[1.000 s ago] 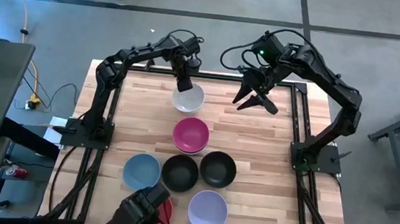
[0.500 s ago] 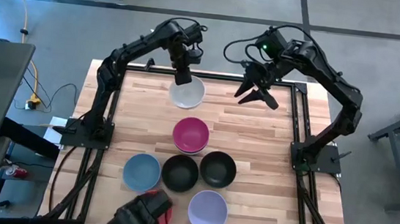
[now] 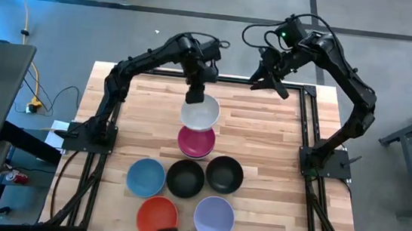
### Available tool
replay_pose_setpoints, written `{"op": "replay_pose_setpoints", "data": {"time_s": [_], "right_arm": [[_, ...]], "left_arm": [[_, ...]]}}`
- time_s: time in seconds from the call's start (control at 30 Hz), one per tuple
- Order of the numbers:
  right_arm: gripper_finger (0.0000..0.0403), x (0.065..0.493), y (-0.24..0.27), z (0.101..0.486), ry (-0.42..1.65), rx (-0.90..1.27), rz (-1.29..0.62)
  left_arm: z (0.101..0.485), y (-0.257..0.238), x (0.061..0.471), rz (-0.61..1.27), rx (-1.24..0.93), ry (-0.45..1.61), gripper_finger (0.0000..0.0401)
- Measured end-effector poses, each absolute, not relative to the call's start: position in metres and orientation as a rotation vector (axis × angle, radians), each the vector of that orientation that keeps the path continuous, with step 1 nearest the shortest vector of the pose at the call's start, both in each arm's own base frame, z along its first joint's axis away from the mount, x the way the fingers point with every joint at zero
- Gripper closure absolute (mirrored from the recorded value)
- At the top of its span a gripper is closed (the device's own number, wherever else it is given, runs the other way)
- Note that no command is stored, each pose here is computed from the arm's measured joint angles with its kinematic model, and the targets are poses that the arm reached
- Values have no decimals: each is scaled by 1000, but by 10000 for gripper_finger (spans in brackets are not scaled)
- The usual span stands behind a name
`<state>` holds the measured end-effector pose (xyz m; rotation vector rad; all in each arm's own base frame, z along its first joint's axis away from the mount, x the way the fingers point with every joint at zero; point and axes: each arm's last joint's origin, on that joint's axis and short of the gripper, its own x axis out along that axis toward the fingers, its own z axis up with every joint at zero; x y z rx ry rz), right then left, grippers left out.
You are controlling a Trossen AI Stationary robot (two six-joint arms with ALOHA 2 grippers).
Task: Nest bowls inside each other
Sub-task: Stack the white bowl on top of the pink bowl
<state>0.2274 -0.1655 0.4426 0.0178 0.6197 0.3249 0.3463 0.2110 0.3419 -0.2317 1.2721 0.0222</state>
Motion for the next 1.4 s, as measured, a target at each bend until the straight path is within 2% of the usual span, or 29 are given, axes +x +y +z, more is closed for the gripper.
{"op": "replay_pose_setpoints", "data": {"time_s": [0.5,0.73,1.07,1.4], "right_arm": [[284,208,-187,442,606,107,246],[284,204,-183,440,627,149,287],[284,202,-181,438,642,139,308],[284,202,-180,438,629,108,330]], "left_arm": [[330,151,384,-60,-131,1342,401],[305,156,396,-58,-138,1409,401],[292,165,396,-47,-175,1438,401],[247,170,389,-82,-252,1564,401]]}}
